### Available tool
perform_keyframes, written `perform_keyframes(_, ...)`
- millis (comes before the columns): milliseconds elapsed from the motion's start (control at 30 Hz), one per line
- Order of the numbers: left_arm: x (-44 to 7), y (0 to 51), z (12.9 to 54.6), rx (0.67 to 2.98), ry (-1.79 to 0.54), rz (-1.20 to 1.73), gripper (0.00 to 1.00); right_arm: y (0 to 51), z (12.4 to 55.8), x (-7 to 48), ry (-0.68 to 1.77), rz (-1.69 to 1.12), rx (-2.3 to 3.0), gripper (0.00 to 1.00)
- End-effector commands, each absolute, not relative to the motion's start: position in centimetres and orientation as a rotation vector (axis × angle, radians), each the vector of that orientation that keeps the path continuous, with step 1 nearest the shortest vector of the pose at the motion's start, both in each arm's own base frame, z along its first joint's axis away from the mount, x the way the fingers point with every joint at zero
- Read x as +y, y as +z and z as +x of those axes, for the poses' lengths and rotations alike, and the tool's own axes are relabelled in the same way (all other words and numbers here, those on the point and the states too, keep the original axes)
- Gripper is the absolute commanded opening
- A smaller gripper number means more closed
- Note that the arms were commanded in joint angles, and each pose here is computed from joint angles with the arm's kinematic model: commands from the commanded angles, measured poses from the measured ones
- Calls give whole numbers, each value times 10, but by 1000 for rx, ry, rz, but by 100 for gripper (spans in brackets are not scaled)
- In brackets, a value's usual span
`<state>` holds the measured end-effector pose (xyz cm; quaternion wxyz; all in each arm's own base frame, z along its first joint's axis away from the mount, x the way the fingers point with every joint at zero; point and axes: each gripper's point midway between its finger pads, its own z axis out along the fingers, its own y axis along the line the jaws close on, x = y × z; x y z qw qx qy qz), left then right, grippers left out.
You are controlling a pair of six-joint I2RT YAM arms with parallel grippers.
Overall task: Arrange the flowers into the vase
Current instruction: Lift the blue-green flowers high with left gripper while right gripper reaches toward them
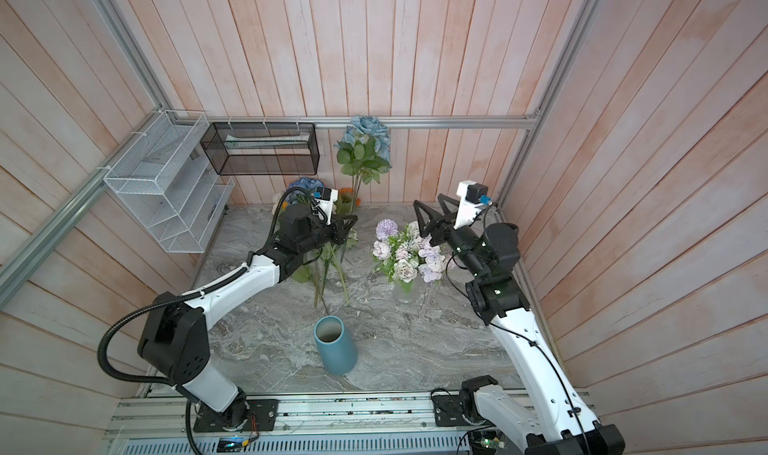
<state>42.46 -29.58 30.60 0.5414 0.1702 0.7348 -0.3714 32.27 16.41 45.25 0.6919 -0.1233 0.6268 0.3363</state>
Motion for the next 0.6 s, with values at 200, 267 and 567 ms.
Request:
perform_keyframes(200,-265,400,357,1352,-926,442,0,474,299,261,957,-560,1301,75)
perform_keyframes(267,-261,410,343,1302,-944,455,0,471,298,277,990,-585,1295,75)
perform_keyframes(567,-257,421,306,1194,-1055,501,0,454,291,326,1169,-684,1277,66)
